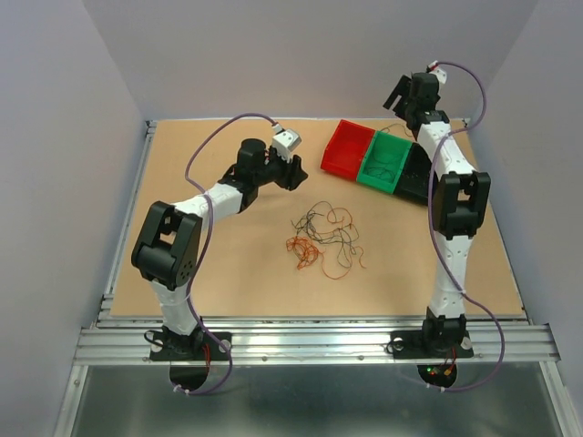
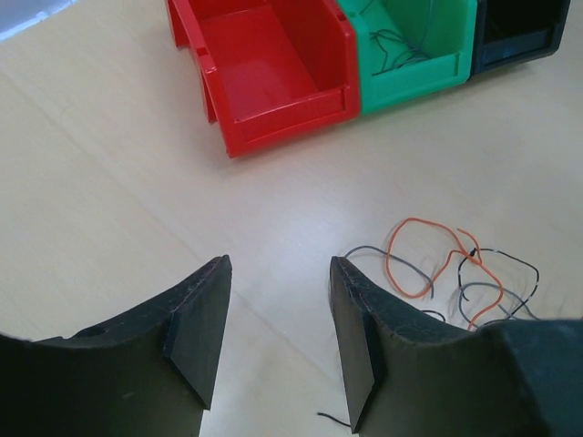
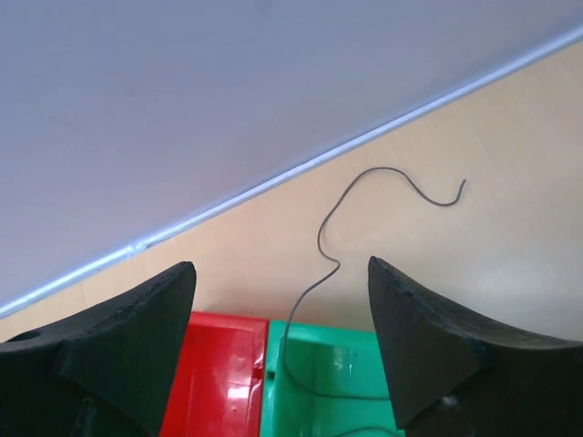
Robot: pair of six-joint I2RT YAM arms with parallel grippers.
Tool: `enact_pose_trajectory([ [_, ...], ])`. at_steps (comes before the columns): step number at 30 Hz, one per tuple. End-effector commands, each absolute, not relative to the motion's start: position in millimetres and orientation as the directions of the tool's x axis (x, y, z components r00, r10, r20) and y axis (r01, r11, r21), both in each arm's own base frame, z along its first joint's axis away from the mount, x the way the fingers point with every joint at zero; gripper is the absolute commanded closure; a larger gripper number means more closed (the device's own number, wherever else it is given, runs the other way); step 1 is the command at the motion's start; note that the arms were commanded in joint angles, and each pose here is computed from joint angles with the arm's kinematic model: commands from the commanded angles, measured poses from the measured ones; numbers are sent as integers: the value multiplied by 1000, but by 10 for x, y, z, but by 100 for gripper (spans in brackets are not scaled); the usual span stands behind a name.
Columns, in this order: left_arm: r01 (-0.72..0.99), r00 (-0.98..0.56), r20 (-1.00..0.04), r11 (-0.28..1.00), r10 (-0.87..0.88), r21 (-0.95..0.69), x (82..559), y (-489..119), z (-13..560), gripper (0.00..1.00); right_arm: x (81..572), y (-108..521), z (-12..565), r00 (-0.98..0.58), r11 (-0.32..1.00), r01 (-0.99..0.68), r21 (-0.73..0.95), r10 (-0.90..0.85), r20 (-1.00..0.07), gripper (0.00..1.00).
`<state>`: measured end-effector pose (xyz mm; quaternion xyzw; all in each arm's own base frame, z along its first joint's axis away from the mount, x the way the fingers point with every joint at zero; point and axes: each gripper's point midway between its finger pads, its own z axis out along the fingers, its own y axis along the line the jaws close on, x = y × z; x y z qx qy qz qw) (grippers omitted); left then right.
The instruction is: Untangle the cables
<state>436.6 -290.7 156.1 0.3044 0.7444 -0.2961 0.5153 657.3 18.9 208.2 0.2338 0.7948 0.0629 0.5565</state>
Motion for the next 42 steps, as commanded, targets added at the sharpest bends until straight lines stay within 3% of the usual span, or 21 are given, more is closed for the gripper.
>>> enact_pose_trajectory([
  [1,775,-157,-980,630,121,-46,4324,-2938,2071,42,6606,192,2150,-327,879,284,382,463,-824,17],
  [18,779,-152,-979,626,137,-34,4289,-2988,2061,42,6723,505,1328,-505,909,201,365,415,-757,12],
  [20,779,-154,-978,626,139,-33,4284,-2991,2054,42,6688,583,1302,-521,915,191,356,402,-753,20],
  [22,782,-152,-978,622,141,-32,4272,-3011,2057,42,6629,625,1269,-535,920,191,343,390,-749,36],
  [25,784,-151,-978,620,141,-32,4260,-3022,2061,42,6571,642,1282,-543,922,191,336,385,-746,49],
  [26,784,-153,-978,620,142,-32,4259,-3022,2058,42,6559,666,1275,-546,923,190,334,382,-746,68],
  [28,782,-150,-978,622,143,-29,4261,-3023,2069,42,6538,675,1322,-541,923,192,334,383,-748,88],
  [30,781,-150,-978,624,146,-27,4263,-3017,2061,42,6513,680,1329,-539,922,202,329,385,-749,99],
  [42,779,-139,-978,627,157,-10,4262,-3030,2056,42,6301,691,2007,-339,931,217,293,353,-872,99],
])
